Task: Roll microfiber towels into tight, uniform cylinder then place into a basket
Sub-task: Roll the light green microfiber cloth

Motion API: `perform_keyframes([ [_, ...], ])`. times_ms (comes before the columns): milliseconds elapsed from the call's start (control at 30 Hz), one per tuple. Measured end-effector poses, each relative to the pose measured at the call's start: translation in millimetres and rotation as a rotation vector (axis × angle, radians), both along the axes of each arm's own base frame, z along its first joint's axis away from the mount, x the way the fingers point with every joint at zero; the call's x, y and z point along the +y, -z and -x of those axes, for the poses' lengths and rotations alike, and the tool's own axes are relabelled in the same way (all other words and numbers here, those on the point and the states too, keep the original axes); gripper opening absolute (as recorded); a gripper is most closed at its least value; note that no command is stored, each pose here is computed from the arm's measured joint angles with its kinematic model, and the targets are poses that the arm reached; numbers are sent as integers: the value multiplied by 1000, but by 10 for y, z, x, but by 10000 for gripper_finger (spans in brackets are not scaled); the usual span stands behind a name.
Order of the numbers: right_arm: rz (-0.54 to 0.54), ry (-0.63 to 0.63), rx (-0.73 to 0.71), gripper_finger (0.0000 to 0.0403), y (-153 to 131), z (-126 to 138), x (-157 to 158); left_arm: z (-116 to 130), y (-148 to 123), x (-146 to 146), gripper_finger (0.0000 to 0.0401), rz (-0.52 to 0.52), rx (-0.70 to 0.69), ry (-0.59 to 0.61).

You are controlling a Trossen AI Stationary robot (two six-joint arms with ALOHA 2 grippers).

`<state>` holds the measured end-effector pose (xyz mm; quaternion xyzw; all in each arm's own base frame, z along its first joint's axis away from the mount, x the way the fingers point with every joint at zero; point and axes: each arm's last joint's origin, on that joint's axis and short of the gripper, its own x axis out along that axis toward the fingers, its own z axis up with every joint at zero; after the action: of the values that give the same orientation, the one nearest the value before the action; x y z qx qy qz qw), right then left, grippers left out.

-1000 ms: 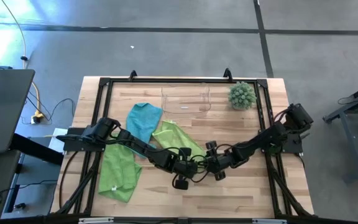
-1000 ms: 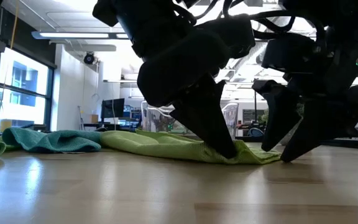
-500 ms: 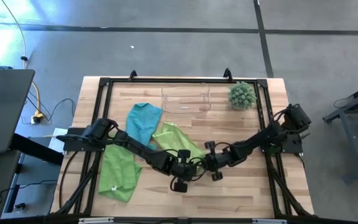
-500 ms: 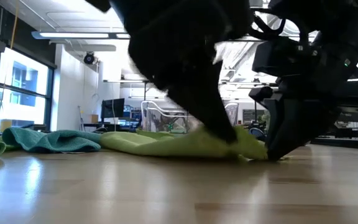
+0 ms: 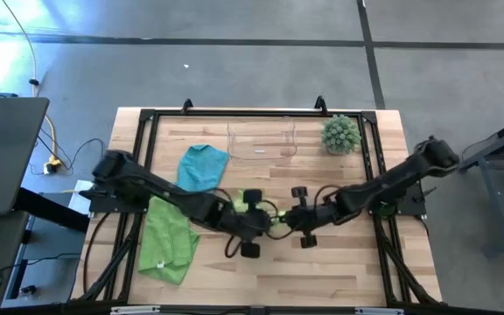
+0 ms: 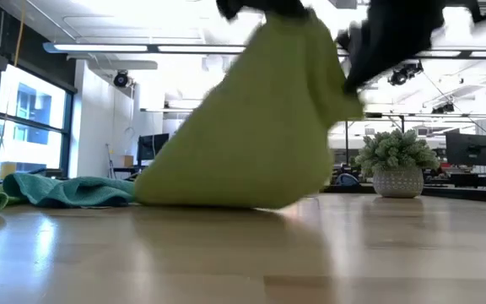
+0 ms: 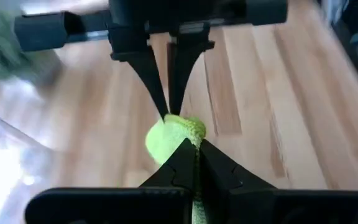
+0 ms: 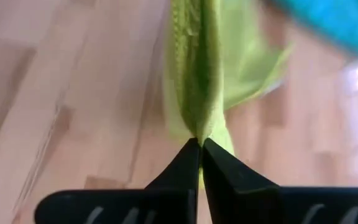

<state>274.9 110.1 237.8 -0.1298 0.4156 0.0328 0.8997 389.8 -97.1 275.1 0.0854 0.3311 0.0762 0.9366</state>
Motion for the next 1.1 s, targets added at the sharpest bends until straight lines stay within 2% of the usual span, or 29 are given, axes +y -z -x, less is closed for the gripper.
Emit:
perform_keyframes([
  [133, 66, 16, -57, 1, -513, 49, -62, 174, -407, 81, 3, -51, -112, 6],
  [333, 147, 36, -156, 0, -1285, 138, -158, 447, -960, 260, 3, -161, -296, -47],
  [600, 185, 92, -278, 0, -2031, 190, -336, 636, -1365, 432, 3, -246, -469, -60],
  [700, 151, 114, -273, 0, -2075, 166, -367, 670, -1372, 465, 3, -248, -456, -66],
  [833, 104, 93, -193, 0, -1876, 97, -314, 644, -1273, 438, 3, -189, -397, -25],
  [1000, 22, 99, -60, 0, -1394, 48, -198, 504, -875, 317, 3, -46, -197, -8],
  [1100, 19, 84, 4, 0, -1022, 30, -113, 351, -539, 204, 3, -38, -64, -13],
])
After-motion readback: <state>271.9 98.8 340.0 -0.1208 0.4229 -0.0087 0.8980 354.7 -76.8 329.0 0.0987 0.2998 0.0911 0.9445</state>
